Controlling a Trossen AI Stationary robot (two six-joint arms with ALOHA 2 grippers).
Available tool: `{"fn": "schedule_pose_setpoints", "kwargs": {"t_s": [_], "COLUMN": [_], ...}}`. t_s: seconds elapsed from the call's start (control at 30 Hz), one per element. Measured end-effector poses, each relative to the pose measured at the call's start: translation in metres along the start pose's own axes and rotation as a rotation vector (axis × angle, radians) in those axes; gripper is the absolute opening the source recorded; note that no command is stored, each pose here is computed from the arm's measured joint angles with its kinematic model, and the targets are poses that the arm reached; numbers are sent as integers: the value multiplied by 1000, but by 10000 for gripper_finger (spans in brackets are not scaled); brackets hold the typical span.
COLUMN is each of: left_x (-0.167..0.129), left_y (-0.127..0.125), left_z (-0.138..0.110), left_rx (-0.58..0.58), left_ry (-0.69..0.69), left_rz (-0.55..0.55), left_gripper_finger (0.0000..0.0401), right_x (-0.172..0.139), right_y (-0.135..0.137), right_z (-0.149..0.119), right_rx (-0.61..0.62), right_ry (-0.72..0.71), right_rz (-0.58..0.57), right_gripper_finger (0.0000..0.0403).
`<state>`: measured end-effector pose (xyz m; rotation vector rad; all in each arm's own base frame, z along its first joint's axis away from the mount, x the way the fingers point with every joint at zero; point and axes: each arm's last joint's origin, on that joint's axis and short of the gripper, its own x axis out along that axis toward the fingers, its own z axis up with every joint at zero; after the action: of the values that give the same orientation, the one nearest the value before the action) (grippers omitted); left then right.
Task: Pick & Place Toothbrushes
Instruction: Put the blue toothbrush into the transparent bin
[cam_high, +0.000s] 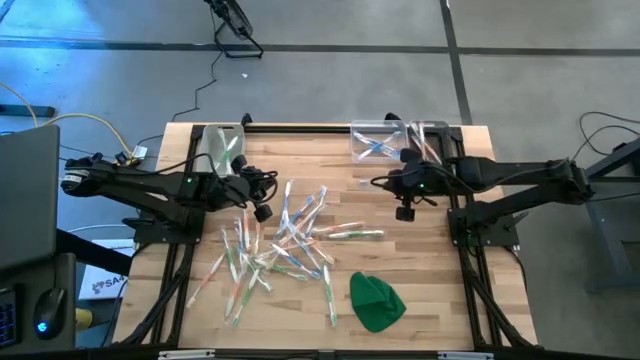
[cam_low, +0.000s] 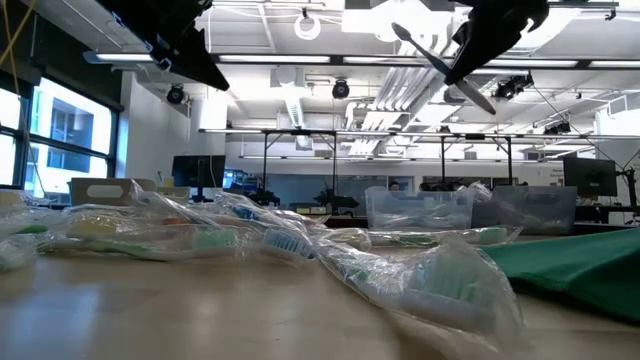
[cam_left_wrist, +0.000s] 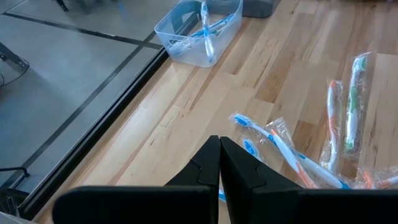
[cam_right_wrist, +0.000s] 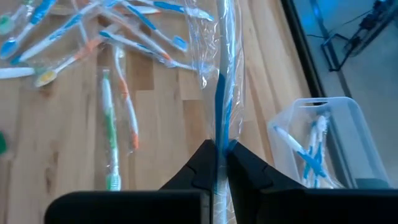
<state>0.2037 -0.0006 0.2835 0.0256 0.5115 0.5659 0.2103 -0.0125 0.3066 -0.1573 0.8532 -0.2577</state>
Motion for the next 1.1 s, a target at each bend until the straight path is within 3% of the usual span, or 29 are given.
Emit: {"fn": "schedule_pose_setpoints", "kwargs": {"t_s": [0.37, 1.1], "left_x": [0, 0], "left_y": [0, 0], "left_z": [0, -1], "left_rx": [6, 10], "left_ry": [4, 10], "left_rz": [1, 2], "left_gripper_finger": [6, 6], "right_x": [18, 114], "right_y": [-22, -124], "right_z": [9, -10], "right_rx": [15, 166], "right_ry": [-34, 92], "right_rz": [-78, -274], "right_gripper_finger": [17, 18]}}
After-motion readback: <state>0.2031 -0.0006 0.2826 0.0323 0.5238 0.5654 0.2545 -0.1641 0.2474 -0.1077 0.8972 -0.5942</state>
